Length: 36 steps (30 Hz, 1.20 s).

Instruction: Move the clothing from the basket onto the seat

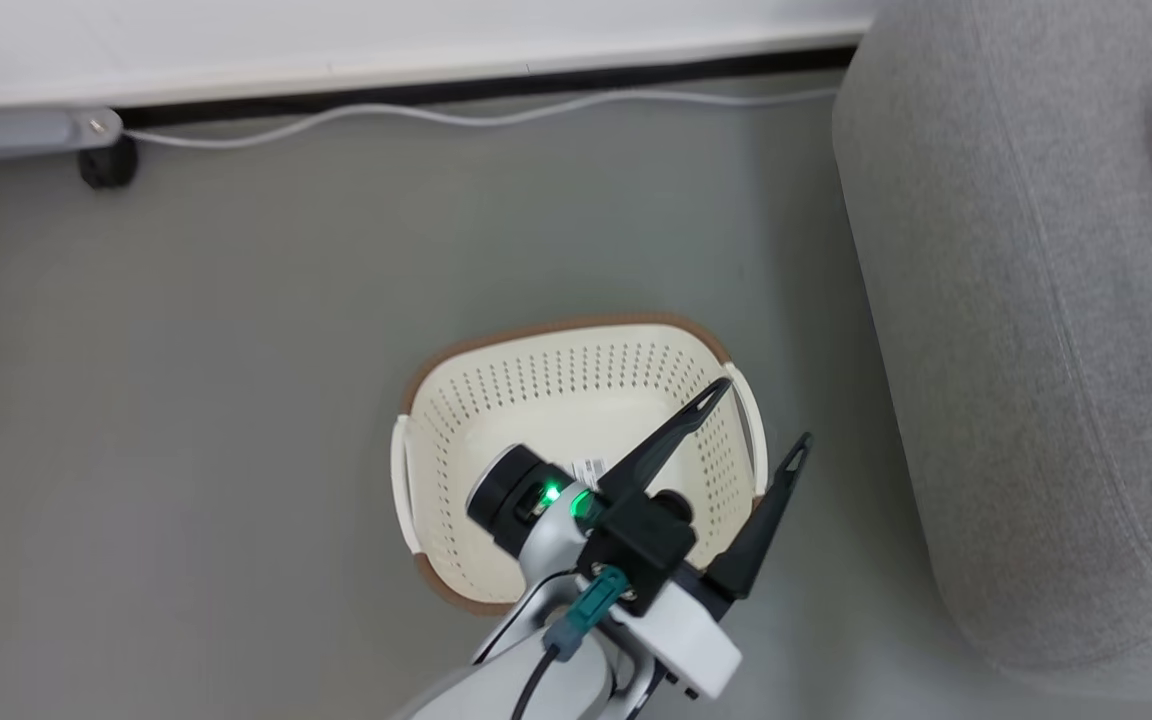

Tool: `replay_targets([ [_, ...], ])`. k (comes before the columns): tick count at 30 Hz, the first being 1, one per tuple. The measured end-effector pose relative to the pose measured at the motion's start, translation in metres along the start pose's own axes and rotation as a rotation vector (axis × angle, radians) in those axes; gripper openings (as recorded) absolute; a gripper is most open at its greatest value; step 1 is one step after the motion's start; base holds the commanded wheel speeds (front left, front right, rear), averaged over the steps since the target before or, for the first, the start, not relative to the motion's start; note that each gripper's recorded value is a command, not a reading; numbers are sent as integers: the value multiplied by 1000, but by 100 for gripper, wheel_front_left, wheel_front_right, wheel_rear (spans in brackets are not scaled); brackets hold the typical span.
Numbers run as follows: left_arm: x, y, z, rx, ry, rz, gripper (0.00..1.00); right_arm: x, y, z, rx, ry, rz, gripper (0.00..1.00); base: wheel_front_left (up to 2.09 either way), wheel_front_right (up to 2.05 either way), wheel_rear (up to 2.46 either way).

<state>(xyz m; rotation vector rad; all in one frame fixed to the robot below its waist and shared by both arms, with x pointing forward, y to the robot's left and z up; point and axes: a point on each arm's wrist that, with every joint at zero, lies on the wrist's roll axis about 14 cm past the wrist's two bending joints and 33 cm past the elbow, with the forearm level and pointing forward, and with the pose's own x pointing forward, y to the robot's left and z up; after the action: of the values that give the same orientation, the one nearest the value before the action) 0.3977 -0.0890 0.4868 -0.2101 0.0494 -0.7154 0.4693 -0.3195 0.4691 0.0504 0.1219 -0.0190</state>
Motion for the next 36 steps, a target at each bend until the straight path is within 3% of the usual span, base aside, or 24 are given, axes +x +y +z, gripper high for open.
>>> replay_targets([
  [8, -50, 48, 13, 30, -22, 224, 100, -15, 73, 12, 42, -66, 147, 100, 0, 0, 0],
  [19, -141, 115, 24, 96, -48, 557, 100, -38, 134, 18, 120, -115, 235, 100, 0, 0, 0],
  [23, -179, 137, 26, 99, -55, 687, 100, -51, 150, 13, 119, -108, 256, 100, 0, 0, 0],
  [36, -234, 151, 16, 101, -35, 801, 100, -89, 154, -10, 143, -73, 219, 100, 0, 0, 0],
])
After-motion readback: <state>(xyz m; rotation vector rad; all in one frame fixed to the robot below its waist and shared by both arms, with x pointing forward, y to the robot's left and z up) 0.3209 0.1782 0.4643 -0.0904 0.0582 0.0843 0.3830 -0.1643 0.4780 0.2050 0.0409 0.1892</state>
